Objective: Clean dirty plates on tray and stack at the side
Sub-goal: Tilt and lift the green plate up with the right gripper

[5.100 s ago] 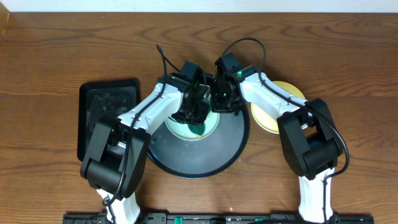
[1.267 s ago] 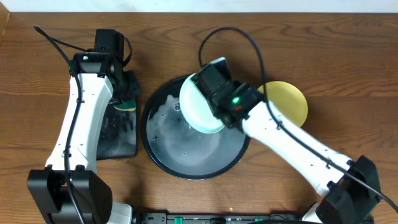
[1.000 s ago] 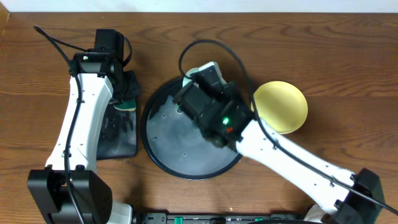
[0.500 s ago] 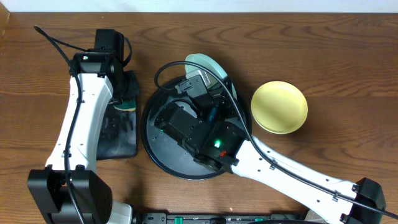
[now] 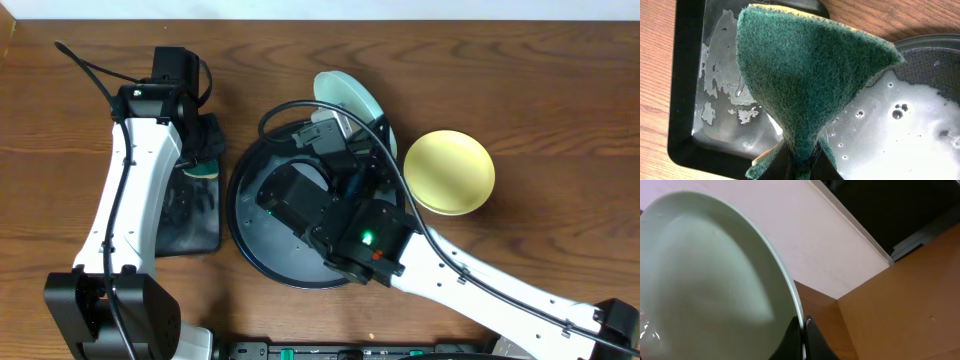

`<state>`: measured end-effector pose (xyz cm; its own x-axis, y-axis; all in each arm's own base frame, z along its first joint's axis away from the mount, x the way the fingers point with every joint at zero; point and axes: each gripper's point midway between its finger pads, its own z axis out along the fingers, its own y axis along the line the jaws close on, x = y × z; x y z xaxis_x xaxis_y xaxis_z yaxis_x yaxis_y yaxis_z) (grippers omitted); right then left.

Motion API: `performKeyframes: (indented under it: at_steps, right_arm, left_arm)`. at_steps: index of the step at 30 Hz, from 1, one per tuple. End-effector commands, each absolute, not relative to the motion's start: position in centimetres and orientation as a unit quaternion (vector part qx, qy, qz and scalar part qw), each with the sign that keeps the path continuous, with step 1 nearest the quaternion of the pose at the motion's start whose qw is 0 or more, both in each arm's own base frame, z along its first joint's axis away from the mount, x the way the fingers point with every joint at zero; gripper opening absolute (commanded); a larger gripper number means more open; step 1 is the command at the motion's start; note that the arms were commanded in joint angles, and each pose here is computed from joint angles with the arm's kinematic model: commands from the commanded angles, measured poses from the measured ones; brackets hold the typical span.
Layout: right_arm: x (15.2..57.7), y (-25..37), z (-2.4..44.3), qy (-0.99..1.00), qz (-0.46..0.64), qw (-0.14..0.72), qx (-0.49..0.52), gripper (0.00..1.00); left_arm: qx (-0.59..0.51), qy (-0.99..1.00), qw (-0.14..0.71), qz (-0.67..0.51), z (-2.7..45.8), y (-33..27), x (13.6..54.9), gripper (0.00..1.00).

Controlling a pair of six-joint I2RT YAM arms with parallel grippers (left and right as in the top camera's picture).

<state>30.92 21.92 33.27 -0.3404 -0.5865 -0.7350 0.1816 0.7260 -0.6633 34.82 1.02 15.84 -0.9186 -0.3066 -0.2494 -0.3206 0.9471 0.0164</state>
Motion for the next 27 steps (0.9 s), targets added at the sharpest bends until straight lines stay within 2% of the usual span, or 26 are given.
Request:
performKeyframes:
  at_steps: [1, 27]
  right_arm:
    - [30.26, 21.12, 35.11, 0.734, -0.345, 0.574, -0.115, 0.01]
    - [30.37, 21.28, 35.62, 0.733, -0.338, 0.581, -0.106, 0.01]
  left_arm:
    - [-0.168, 0.976, 0.131, 0.034, 16.38, 1.41, 35.10, 0.08]
    - [-0.168, 0.976, 0.131, 0.034, 16.38, 1.41, 35.10, 0.07]
